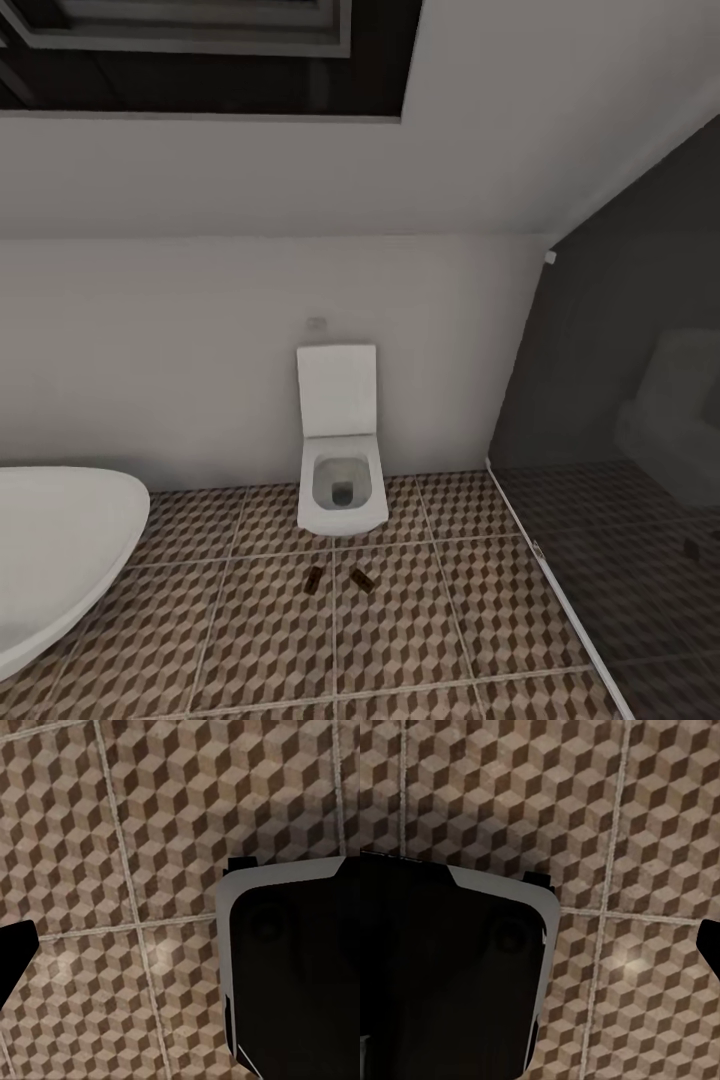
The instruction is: Take the four mousetraps from the cabinet in the bathroom and place them on the bathroom floor. Make sure all four end up on the same floor surface, and ensure that at least two of them are either under or directly next to the same bathroom sink.
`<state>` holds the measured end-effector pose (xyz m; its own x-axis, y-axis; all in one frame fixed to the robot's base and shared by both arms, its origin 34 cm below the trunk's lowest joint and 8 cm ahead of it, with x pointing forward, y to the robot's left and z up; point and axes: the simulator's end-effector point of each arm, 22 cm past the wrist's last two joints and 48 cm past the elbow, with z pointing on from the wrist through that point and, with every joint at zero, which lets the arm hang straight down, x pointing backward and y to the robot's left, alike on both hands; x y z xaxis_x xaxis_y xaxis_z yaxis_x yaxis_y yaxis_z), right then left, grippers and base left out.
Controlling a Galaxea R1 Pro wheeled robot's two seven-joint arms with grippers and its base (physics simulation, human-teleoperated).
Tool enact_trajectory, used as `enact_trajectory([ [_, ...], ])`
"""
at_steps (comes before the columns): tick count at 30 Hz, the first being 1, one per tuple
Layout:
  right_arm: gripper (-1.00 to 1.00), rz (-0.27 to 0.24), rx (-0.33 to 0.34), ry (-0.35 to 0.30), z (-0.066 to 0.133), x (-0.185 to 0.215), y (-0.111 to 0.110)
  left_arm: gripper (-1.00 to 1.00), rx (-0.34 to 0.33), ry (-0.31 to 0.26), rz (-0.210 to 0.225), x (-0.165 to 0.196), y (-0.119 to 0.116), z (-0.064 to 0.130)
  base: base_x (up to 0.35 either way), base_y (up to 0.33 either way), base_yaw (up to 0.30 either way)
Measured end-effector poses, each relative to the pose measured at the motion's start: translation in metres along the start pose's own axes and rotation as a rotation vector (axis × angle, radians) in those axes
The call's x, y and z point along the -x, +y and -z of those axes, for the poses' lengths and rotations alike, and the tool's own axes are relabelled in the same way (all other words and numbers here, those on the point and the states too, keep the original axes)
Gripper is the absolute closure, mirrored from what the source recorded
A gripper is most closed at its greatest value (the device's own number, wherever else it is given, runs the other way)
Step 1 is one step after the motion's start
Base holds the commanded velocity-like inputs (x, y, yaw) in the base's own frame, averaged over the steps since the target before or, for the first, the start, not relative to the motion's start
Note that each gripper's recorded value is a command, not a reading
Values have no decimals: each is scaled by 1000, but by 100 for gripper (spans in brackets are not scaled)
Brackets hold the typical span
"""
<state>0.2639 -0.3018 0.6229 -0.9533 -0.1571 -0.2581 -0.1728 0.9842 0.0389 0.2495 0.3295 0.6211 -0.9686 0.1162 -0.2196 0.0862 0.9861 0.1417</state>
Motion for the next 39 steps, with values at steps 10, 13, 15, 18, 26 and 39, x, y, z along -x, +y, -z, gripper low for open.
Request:
enact_trajectory([
  [10,-100,0,4,-9,-1,3,3,-100,6,-4,-3,0,5,0,0,0,0],
  [13,-100,-1,10,-11,-1,4,7,-100,6,-6,-4,1,5,0,0,0,0],
  [15,-100,-1,13,-12,-2,5,10,-100,6,-6,-4,1,5,0,0,0,0],
  [18,-100,-3,18,-12,-2,5,14,-100,5,-6,-4,1,5,0,0,0,0],
  [26,-100,-6,27,-14,-3,7,21,-100,5,-6,-5,0,5,0,0,0,0],
  [39,-100,-6,30,-15,-3,7,24,-100,6,-7,-5,1,5,0,0,0,0],
])
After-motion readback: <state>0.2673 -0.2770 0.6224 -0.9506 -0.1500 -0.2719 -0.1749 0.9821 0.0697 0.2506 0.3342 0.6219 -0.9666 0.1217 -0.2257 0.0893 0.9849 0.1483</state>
